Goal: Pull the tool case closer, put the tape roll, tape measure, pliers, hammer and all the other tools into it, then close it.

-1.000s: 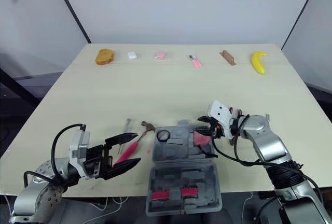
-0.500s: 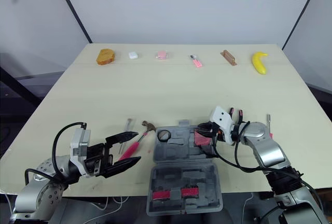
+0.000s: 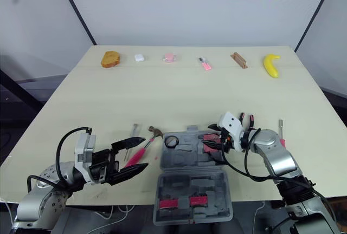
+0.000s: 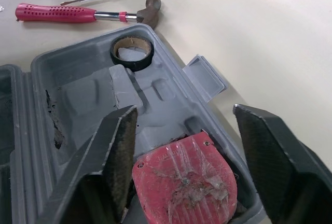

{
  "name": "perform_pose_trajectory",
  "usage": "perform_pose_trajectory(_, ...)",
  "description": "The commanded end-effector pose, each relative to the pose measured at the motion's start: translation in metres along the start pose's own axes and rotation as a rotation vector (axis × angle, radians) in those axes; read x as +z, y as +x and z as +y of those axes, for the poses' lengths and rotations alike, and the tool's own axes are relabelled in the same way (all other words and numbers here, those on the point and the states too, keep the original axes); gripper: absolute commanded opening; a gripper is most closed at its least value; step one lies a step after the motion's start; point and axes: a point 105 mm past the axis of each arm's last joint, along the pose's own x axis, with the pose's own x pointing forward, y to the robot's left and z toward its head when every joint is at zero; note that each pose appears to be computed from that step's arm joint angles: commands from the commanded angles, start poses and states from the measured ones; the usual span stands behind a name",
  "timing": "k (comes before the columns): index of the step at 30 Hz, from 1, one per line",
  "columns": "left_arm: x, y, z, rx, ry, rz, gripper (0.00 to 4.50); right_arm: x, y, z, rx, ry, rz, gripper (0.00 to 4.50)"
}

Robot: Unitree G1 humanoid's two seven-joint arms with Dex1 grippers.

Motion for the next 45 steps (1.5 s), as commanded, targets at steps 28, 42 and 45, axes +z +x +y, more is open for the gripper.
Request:
perform_pose_trajectory(28, 0.002, 0.003, 0.0, 0.015, 0.026, 0.0, 4.5, -0.107, -0.004, 0.016, -0.089, 0.155, 0.228, 2.02)
perform_pose_trajectory(42, -0.008, -0.003, 0.025, 0.251, 0.03, -0.021, 4.5, -0.048, -0.007, -0.005, -0.232, 0.144, -0.156, 2.02)
perform_pose_trajectory(45, -0.013, -0.01, 0.034, 0.361, -0.015, -0.026, 4.5, -0.029, -0.024, -0.007, -0.239, 0.155, -0.26, 2.02)
